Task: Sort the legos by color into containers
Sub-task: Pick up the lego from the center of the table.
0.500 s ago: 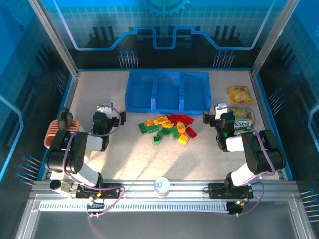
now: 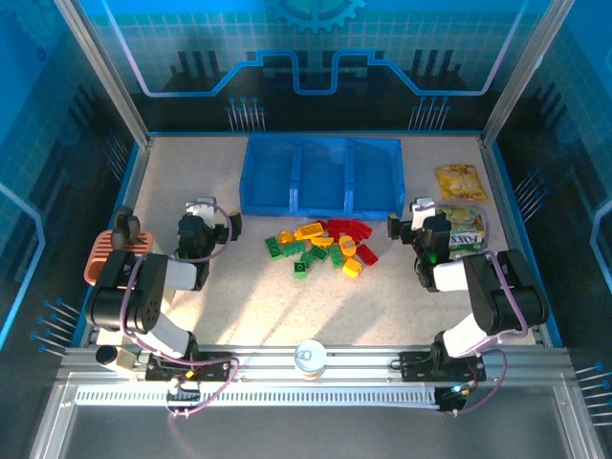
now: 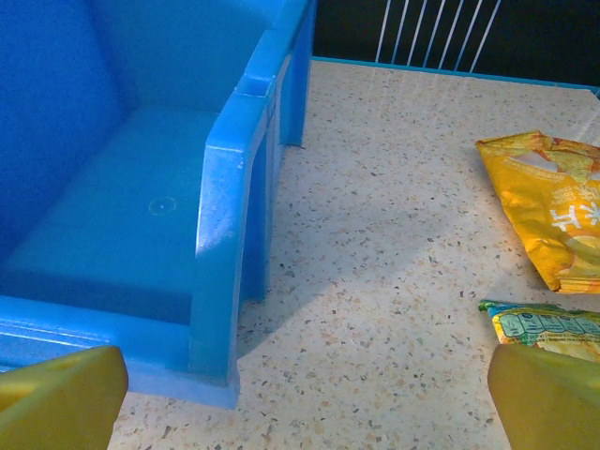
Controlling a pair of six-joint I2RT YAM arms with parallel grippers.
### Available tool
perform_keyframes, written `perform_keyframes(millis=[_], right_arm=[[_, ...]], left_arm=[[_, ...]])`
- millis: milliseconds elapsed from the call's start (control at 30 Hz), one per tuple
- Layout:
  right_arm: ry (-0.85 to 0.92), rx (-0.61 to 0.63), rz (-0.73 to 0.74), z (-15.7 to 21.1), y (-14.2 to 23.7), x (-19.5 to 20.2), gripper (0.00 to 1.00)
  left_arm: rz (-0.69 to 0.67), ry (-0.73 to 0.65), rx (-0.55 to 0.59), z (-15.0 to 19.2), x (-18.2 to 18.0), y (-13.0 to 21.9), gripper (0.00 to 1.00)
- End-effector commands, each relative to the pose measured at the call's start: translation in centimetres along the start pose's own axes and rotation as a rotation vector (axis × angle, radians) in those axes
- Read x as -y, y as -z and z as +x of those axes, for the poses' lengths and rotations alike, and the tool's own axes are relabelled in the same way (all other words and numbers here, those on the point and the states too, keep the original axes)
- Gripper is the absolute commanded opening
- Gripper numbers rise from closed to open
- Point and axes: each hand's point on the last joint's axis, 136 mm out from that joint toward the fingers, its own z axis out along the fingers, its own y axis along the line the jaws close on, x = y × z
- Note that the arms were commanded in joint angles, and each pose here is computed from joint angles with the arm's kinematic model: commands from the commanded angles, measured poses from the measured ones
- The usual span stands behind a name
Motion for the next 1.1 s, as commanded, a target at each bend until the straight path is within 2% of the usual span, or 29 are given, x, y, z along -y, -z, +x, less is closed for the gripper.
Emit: perform_keyframes(millis=[0,933,1000,1067], right_arm=[[0.001,0.031,0.009,-1.4,-0.1,0.6,1.0],[-0.001,0.033,0.009,-1.4,-0.1,0.6,1.0],[0.0,0.035,0.01,-1.4,-0.1,0.6,1.0],[0.034,0.049,0.007,-2.8,0.8,0.0,1.0]], left_arm=[[0.008,-0.001,0.024,-1.1,-0.1,-0.1,0.99],[-0.012,0.017,0.029,-1.2,-0.7,0.0,0.99],[-0.077,0.0,0.051,-1.7,-1.2,0.2,0.99],[-0.226,-0.042,0.073,-4.1,-1.7,1.6,0.99]])
